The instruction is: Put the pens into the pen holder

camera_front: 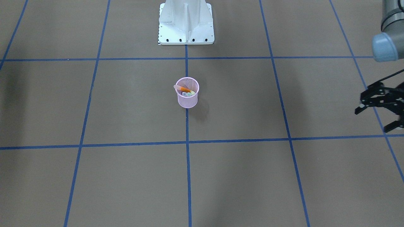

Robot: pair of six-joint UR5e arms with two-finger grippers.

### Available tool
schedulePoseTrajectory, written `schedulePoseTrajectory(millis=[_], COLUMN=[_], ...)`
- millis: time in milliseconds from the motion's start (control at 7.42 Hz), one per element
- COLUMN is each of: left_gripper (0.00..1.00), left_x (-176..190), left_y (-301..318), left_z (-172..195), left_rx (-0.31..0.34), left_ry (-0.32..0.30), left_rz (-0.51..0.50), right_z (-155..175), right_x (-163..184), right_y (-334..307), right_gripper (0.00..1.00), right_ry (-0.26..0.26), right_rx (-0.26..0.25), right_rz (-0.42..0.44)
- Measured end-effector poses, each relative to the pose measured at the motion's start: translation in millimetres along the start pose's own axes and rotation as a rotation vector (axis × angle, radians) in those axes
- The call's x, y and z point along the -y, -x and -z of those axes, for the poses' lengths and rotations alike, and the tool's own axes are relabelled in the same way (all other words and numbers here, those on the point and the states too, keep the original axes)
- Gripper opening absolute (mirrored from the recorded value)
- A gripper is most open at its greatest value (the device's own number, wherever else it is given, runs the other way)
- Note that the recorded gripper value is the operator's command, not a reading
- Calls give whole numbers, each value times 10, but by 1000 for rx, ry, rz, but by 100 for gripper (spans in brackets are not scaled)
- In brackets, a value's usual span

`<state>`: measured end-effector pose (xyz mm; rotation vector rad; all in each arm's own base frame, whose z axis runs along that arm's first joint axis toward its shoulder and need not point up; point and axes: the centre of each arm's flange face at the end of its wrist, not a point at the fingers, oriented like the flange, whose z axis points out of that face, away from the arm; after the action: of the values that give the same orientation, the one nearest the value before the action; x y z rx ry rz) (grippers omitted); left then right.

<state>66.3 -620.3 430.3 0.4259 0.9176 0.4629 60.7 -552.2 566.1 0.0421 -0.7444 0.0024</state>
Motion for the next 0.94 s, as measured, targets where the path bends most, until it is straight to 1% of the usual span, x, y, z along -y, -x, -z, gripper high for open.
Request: schedulePoseTrajectory(millis=[135,270,404,539,674,809,943], left_gripper=[100,100,100,100,100,100,100], left_x=[-326,-659,-873,-1123,-1503,-1928,-2301], left_y=[372,680,862,980,1103,1206,1261], left_z=[255,457,623,663,587,487,407], left_rx=[37,102,179,221,232,235,238], left_ry=[51,103,140,175,208,220,212], left_rz=[104,208,245,257,279,291,294], right_z=[-35,-79,-109,-132,-144,-160,-177], right_x=[-63,-122,-151,-167,-176,-189,-206], right_y=[-76,-137,-172,-203,-218,-233,-250], right_gripper=[100,100,100,100,100,100,100], right_ry=[17,28,34,38,40,43,46], right_rx=[-6,-11,-16,-22,-24,-25,-25], right_rz=[-23,-36,-42,-46,-49,-52,-55])
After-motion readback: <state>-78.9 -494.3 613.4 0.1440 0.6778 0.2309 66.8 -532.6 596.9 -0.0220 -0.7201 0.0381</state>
